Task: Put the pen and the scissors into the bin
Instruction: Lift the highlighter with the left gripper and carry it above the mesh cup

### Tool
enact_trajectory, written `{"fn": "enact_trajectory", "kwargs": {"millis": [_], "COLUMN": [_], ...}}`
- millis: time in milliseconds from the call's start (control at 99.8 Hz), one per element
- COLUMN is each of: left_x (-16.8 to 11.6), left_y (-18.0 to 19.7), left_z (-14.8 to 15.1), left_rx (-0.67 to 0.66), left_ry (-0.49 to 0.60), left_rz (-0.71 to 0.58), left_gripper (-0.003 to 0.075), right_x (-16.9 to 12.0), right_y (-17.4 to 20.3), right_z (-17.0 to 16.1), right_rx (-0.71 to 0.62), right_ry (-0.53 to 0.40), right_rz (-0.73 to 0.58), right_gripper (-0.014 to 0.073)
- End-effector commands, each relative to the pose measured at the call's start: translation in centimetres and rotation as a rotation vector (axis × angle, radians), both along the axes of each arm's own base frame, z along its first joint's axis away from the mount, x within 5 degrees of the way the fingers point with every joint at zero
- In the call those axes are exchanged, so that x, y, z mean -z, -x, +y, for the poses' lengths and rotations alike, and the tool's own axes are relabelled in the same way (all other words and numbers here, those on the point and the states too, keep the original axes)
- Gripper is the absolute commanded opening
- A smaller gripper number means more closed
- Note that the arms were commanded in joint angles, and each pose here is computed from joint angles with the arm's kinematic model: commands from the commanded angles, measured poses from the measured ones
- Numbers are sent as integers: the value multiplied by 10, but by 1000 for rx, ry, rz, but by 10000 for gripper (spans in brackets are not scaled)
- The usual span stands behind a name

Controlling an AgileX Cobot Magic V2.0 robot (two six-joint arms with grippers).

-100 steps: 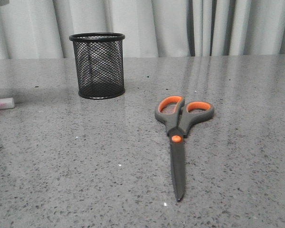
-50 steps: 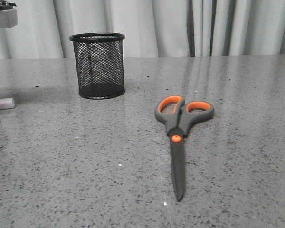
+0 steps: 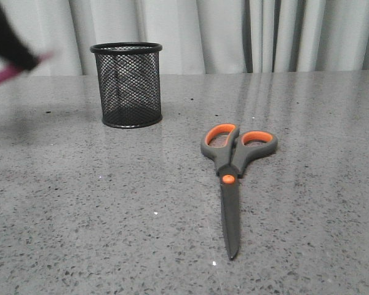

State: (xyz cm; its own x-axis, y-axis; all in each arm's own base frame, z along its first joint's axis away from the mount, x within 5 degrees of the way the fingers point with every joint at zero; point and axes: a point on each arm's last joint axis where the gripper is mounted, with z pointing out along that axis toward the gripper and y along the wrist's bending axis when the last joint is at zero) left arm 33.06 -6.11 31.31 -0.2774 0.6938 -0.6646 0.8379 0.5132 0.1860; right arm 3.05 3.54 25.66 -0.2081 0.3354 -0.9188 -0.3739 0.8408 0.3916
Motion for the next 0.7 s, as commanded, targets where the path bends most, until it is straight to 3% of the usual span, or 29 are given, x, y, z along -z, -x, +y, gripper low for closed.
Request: {"fn": "enact_trajectory", "kwargs": {"millis": [0, 90, 160, 231, 411, 541, 692], "left_x": [-66, -95, -110, -112, -98, -91, -69], "left_y": [15, 26, 34, 38, 31, 17, 0], "left_z": [-8, -17, -26, -33, -53, -66, -77], "left_rx": [-27, 38, 112, 209, 306, 318, 319], "left_ry": [271, 465, 650, 751, 822, 952, 943], "left_rz": [-262, -389, -408, -392, -318, -336, -283], "left_gripper": [-19, -19, -19, -19, -19, -19, -19], "right_x": [-15, -15, -15, -15, -15, -15, -16], "right_y": [-1, -1, -1, -1, -1, -1, 0], "right_z": [-2, -2, -2, -2, -2, -2, -1], "right_rx": [30, 30, 29, 29, 26, 24, 16], "right_ry": [-40, -42, -44, -44, -54, -56, -70], "right_rz": [-50, -50, -50, -50, -49, -48, -46], "right_gripper": [357, 357, 357, 357, 357, 357, 357]}}
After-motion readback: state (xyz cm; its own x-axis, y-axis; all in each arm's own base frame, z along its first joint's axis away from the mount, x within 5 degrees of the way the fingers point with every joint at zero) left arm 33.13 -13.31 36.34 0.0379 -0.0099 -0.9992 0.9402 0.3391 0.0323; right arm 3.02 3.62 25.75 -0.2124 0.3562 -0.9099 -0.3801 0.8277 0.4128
